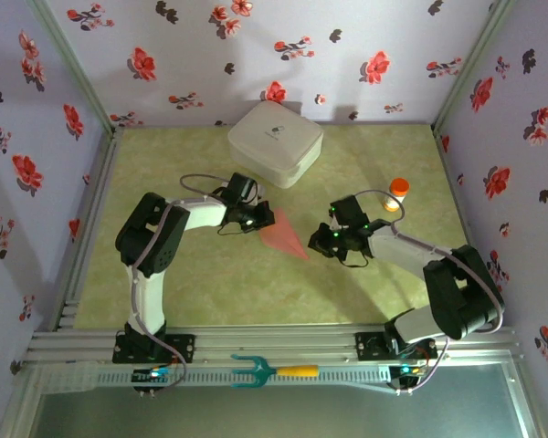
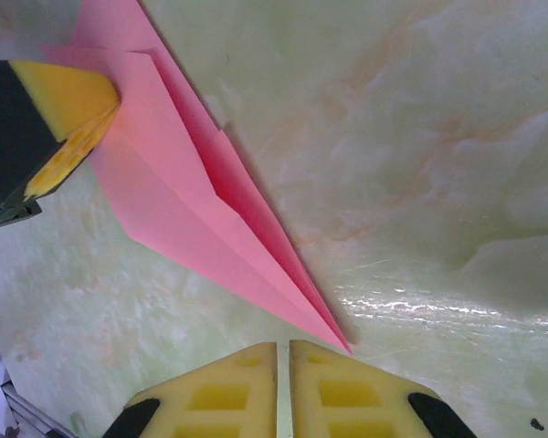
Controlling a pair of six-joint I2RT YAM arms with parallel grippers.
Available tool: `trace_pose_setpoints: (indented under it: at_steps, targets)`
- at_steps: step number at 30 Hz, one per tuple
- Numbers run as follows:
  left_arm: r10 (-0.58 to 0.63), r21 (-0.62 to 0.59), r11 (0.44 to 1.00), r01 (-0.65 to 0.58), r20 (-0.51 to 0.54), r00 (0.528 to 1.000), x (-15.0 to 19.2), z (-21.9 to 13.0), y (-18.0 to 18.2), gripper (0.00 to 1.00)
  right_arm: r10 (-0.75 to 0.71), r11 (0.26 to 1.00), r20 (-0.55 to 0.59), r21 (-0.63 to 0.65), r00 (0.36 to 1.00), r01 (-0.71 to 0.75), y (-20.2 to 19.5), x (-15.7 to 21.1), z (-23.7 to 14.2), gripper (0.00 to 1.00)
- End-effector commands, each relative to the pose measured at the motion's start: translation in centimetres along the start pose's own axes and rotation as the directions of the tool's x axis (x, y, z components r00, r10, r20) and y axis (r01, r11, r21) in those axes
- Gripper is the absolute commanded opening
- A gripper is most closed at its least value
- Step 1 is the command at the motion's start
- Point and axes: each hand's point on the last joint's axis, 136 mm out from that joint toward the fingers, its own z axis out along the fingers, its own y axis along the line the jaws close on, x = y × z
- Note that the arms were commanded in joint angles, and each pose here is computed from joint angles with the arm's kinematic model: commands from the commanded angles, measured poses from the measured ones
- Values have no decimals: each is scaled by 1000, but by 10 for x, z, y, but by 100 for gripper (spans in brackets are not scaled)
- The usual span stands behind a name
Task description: Fold a paper plane with a square sheet of paper (pick it up from the middle)
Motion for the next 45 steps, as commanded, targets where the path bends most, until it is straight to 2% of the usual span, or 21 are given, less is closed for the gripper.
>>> trace_pose_setpoints:
  at_steps: [1, 3, 9, 15, 18, 22, 33, 45]
  targets:
    - [-34, -94, 995, 29, -58, 998, 19, 5, 31, 1, -5, 999, 12, -38, 1000, 6, 9, -8, 1, 16]
    - [-43, -107, 994, 37, -53, 998, 20, 5, 36, 1, -6, 997, 6, -82, 1000, 7, 13, -9, 4, 22]
    - [-63, -93, 994, 58, -45, 997, 23, 7, 38, 1, 46, 989, -15, -137, 999, -48, 18, -7, 9, 28]
    - [-61, -84, 995, 56, -55, 997, 23, 9, 37, 1, 97, 991, -81, -86, 992, -104, 6, 1, 22, 27]
    - [-67, -78, 995, 62, -56, 996, 22, 10, 35, 1, 103, 995, -68, -5, 992, -103, -10, 3, 22, 29]
    - [-67, -74, 995, 62, -55, 996, 21, 9, 34, 1, 100, 995, -88, 34, 991, -97, -22, 10, 22, 30]
    - [-68, -71, 995, 64, -53, 996, 19, 8, 32, 1, 112, 993, -156, -24, 981, -117, -21, 21, 34, 29]
    - [-70, -69, 995, 66, -51, 996, 21, 8, 32, 1, 84, 986, -142, -131, 986, -102, -4, 16, 35, 27]
